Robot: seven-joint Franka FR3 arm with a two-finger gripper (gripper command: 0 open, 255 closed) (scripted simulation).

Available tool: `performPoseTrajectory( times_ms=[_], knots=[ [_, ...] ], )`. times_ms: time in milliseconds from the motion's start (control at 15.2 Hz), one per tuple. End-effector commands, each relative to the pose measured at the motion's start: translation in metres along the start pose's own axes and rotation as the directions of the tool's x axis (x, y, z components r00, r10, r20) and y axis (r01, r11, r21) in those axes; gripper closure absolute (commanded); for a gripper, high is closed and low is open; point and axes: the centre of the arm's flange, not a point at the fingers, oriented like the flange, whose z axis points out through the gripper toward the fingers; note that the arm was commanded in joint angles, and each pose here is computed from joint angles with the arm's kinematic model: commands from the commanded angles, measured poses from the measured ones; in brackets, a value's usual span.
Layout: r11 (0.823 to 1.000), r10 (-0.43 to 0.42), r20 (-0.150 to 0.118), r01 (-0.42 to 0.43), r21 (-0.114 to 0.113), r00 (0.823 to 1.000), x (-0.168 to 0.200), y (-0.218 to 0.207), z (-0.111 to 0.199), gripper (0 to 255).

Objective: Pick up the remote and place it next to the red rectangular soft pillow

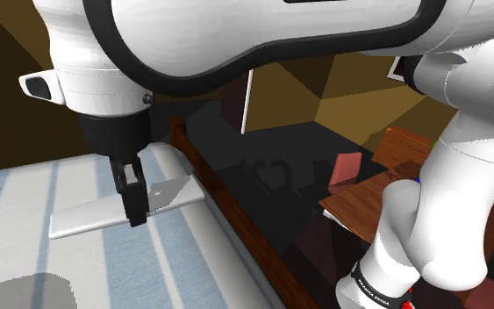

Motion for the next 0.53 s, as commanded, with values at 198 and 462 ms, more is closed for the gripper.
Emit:
performPoseTrajectory(
  times_ms=[198,462],
  knots=[
    [1.000,0.002,0.000,-0.002,0.000,1.000,0.007,-0.066,-0.002,255],
    [1.000,0.002,0.000,-0.002,0.000,1.000,0.013,-0.119,-0.003,255]
  ],
)
